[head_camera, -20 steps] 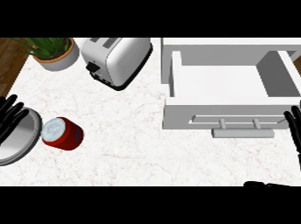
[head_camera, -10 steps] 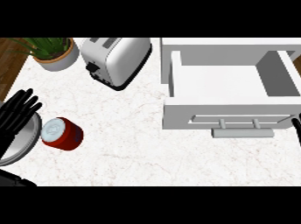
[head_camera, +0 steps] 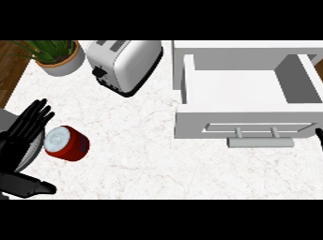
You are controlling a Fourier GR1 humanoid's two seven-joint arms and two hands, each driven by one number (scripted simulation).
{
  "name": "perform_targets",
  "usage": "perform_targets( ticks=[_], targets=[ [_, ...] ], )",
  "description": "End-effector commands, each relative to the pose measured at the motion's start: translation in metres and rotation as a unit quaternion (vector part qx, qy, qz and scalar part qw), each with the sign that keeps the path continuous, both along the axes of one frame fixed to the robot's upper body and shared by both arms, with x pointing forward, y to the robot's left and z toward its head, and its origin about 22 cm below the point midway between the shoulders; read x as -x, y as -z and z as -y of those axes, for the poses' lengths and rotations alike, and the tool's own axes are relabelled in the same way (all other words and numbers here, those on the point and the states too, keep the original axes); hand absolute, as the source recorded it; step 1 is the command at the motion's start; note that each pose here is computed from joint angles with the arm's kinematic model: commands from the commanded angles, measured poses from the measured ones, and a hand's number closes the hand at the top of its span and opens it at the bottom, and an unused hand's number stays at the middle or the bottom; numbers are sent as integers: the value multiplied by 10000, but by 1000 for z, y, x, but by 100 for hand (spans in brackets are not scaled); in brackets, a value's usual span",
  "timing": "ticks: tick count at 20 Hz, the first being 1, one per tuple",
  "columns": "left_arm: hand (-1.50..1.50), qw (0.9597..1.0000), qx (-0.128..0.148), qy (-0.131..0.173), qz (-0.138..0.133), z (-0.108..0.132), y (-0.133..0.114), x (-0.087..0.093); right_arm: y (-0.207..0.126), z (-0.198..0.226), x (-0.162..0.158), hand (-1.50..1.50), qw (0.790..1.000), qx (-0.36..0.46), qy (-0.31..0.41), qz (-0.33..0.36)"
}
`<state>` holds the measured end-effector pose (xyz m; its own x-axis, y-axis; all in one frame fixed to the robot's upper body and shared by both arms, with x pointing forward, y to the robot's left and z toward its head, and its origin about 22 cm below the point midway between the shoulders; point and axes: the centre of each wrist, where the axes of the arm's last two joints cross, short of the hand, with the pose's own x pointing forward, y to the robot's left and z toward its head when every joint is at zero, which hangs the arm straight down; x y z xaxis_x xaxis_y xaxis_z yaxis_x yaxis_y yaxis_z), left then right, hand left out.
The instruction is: Pick up the can, place it into the drawer and close the drawer
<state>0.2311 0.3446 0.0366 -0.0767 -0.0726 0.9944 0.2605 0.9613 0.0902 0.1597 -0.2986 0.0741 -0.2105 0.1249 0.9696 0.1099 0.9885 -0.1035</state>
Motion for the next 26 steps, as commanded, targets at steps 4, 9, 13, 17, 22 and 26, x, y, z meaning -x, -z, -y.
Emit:
perform_targets(
  ticks=[4,9,13,17,22,26],
  targets=[
    [-150,9999,-87,-143,-5,-15,34,-11,-13,-15,8,-150,10000,24,-28,54],
    [-150,9998,-125,-136,-113,-27,49,-10,-6,8,-14,-150,10000,-27,63,-2],
    [-150,9995,-169,-225,-144,-36,66,-14,-4,9,0,-150,9999,6,-127,13],
    [-150,9991,-247,-266,-222,-45,78,-3,-7,-8,5,-150,9999,60,-86,33],
    [-150,9991,-190,-235,-302,-57,99,7,22,22,3,-150,9999,-53,78,40],
    [-150,9991,-145,-284,-296,-63,107,11,-1,9,-1,-150,9999,94,35,25]
  ],
)
